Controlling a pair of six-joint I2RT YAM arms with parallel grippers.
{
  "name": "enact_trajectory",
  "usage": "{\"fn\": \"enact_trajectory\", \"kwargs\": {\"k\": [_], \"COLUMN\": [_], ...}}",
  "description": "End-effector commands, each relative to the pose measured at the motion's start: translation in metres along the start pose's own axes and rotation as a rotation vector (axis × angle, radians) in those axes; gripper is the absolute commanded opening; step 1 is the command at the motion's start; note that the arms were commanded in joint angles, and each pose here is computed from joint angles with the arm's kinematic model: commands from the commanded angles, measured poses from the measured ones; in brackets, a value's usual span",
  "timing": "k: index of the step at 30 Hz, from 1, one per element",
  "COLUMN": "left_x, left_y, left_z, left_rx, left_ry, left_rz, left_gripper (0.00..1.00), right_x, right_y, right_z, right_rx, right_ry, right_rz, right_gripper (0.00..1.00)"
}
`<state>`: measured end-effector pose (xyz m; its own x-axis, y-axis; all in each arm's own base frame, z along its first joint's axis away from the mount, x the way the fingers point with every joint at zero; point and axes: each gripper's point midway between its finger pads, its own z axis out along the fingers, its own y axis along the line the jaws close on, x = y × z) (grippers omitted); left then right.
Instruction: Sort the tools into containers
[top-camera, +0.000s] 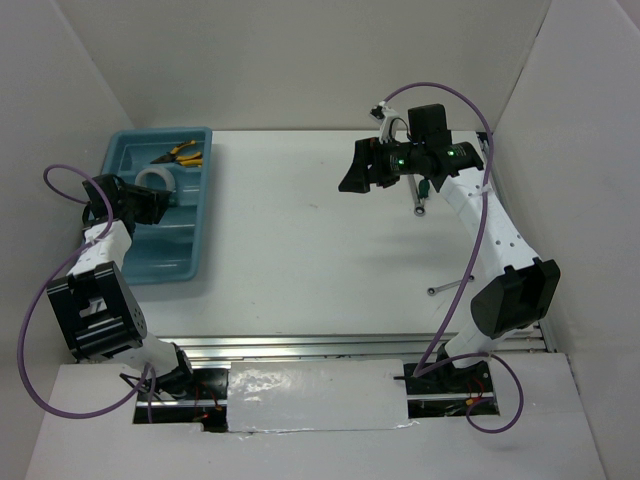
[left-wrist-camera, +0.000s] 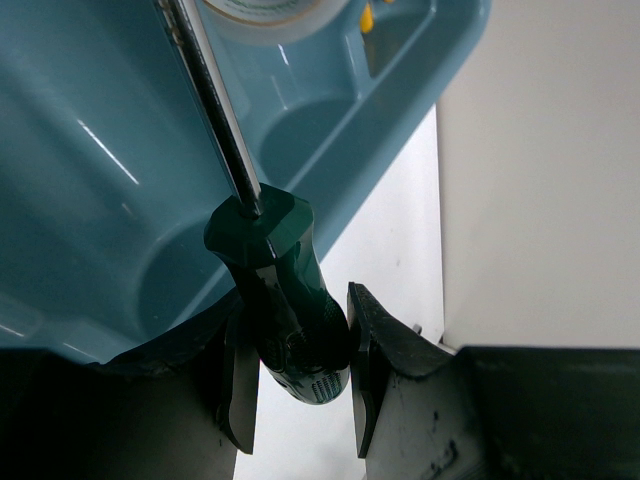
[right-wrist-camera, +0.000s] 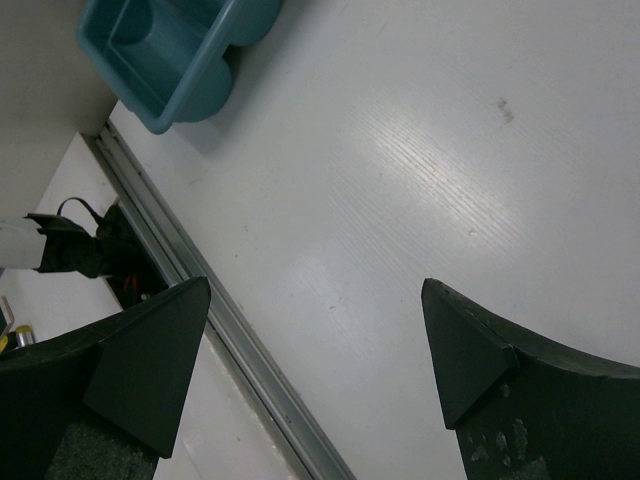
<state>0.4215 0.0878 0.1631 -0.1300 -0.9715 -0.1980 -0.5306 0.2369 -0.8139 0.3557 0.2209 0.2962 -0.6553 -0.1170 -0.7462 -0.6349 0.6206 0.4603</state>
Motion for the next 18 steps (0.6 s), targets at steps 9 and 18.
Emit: {"fn": "enact_trajectory", "kwargs": {"k": [9,18], "left_x": [-0.008,-0.005], "left_y": [0.009,-0.001], "left_z": [0.005,0.003], "left_rx": [-0.062,-0.018], "left_ry": [-0.087,-0.068], "left_rz": [-0.066,-0.026], "left_gripper": [0.09,0.56], "right_x": [-0.018,-0.019], "right_y": [0.0,-0.007], "right_z": [0.004,0.009], "right_rx": [-0.001,0.037], "right_ry": [-0.03,-0.025], "right_rz": [-0.051,-0.046], "right_gripper": [0.93,0.92]}}
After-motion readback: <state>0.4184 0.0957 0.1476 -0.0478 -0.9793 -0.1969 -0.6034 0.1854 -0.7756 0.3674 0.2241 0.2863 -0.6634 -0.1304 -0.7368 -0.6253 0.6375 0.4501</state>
